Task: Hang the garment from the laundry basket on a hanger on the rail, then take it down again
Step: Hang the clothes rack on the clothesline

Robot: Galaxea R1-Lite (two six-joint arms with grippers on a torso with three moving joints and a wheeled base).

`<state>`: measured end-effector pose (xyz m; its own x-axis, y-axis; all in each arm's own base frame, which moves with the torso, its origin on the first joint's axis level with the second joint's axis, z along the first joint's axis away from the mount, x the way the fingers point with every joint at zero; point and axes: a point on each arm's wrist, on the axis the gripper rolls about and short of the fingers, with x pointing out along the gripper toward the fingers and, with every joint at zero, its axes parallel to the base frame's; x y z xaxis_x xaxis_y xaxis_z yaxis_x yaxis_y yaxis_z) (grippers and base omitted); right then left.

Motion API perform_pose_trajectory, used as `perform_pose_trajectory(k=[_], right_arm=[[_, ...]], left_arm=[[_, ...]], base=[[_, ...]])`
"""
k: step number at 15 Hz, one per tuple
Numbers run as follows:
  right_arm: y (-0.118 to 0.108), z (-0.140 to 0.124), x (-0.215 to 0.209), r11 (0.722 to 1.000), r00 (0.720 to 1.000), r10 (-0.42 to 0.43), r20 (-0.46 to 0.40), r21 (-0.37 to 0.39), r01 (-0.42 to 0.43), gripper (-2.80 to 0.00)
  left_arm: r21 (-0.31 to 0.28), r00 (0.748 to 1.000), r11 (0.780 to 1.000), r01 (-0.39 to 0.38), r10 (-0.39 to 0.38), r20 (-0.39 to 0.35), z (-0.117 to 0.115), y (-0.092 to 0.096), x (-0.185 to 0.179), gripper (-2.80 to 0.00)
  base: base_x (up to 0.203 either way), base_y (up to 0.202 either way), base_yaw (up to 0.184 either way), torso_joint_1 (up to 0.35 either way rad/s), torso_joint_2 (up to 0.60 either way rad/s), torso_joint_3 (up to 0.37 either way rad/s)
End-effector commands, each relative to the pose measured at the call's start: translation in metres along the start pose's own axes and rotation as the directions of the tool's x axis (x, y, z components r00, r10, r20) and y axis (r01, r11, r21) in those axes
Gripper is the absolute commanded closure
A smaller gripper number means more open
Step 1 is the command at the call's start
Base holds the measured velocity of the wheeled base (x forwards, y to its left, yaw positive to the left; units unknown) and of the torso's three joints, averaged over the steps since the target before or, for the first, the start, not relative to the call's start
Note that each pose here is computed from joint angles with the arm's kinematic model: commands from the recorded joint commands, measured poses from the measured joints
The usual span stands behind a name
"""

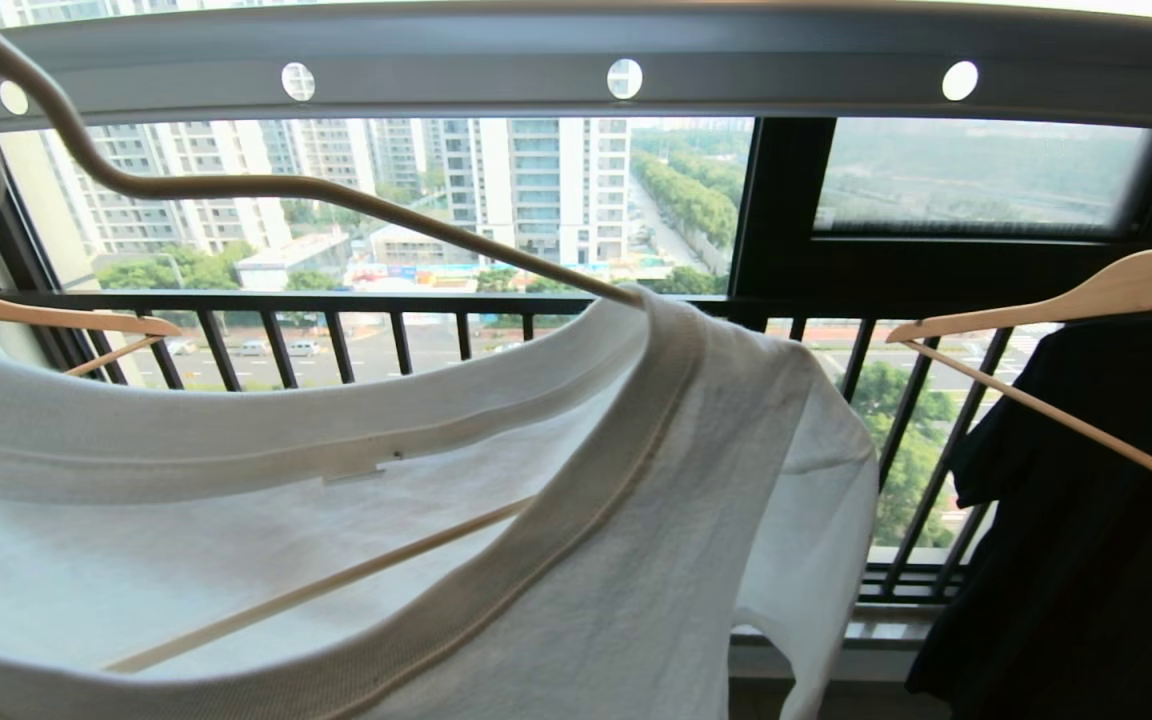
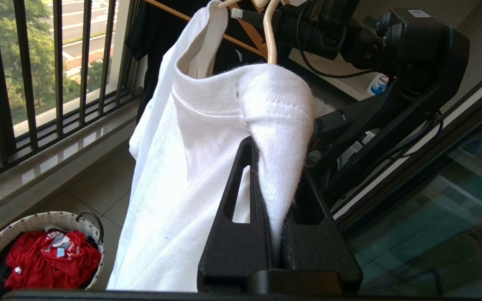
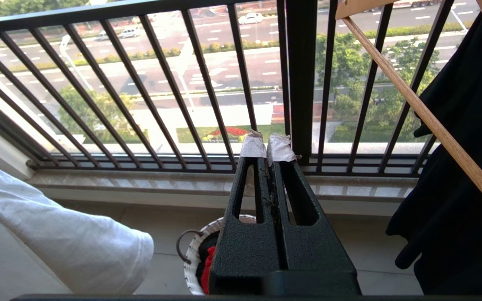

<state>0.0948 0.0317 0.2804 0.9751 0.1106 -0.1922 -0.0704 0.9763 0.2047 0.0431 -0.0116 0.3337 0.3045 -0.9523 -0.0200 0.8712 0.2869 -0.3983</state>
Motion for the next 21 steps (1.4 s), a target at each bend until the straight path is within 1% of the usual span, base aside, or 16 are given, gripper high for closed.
perform_pose_trajectory(k=[1,3,9,10,11,12,14,16,17,18,19,20,21], right_arm=[[0.000,0.002,-0.003,1.000,1.000,0.007,0.019,0.011,-0.007,0.00],[0.000,0.004,-0.004,1.000,0.999,0.015,0.044,0.016,-0.016,0.00],[0.000,0.006,-0.004,1.000,0.999,0.015,0.048,0.006,-0.015,0.00],[0.001,0.007,-0.005,1.000,0.998,0.020,0.055,0.008,-0.020,0.00],[0.001,0.010,-0.006,0.999,0.998,0.036,0.060,0.009,-0.036,0.00],[0.002,0.012,-0.007,0.998,0.996,0.064,0.062,0.010,-0.064,0.00],[0.004,0.016,-0.009,0.993,0.991,0.115,0.064,0.008,-0.116,0.00],[0.005,0.018,-0.012,0.986,0.984,0.165,0.069,-0.008,-0.164,0.00],[0.005,0.018,-0.013,0.983,0.980,0.184,0.070,-0.012,-0.184,0.00],[0.005,0.019,-0.017,0.976,0.973,0.220,0.072,-0.014,-0.219,0.00],[0.005,0.020,-0.018,0.972,0.969,0.237,0.077,-0.023,-0.236,0.00],[0.006,0.021,-0.018,0.971,0.968,0.239,0.076,-0.029,-0.237,0.00],[0.007,0.022,-0.015,0.971,0.969,0.238,0.071,-0.031,-0.236,0.00]], left_arm=[[-0.006,1.000,1.000,0.008,-0.008,0.000,0.000,0.000,0.000,0.00],[-0.009,1.000,1.000,0.008,-0.008,0.000,0.000,0.001,0.000,0.00],[0.009,1.000,1.000,0.002,-0.002,0.003,-0.003,-0.005,0.000,0.00],[0.004,1.000,1.000,-0.005,0.005,0.004,-0.005,-0.006,-0.001,0.00],[-0.007,1.000,1.000,-0.029,0.029,0.004,-0.009,-0.004,-0.001,0.00],[-0.009,0.997,0.997,-0.073,0.073,0.003,-0.010,-0.002,-0.001,0.00],[0.018,0.987,0.987,-0.161,0.161,0.009,-0.007,-0.002,-0.001,0.00],[0.068,0.965,0.963,-0.261,0.259,0.029,-0.009,-0.011,-0.002,0.00],[0.077,0.955,0.952,-0.297,0.295,0.038,-0.010,-0.015,-0.002,0.00],[0.072,0.951,0.949,-0.308,0.306,0.043,-0.012,-0.019,-0.003,0.00],[0.057,0.948,0.947,-0.316,0.313,0.049,-0.013,-0.023,-0.003,0.00],[0.048,0.939,0.939,-0.341,0.339,0.056,-0.015,-0.026,-0.003,0.00],[0.043,0.926,0.926,-0.376,0.373,0.064,-0.016,-0.028,-0.003,0.00]], base=[[0.000,0.000,0.000,0.050,-0.15,-0.041],[0.000,0.000,0.000,-0.001,0.02,0.003],[0.000,0.000,0.000,0.000,0.00,0.000],[0.000,0.000,0.000,0.000,0.00,0.000],[0.000,0.000,0.000,0.000,0.00,0.000],[0.000,0.000,0.000,0.000,0.00,0.000],[0.000,0.000,0.000,0.000,0.00,0.000],[0.000,0.000,0.000,0.000,0.00,0.000],[0.000,0.000,0.000,0.000,0.00,0.000],[0.000,0.000,0.000,0.000,0.00,0.000],[0.000,0.000,0.000,0.000,0.00,0.000],[0.000,0.000,0.000,0.000,0.00,0.000],[0.000,0.000,0.000,0.000,0.00,0.000]])
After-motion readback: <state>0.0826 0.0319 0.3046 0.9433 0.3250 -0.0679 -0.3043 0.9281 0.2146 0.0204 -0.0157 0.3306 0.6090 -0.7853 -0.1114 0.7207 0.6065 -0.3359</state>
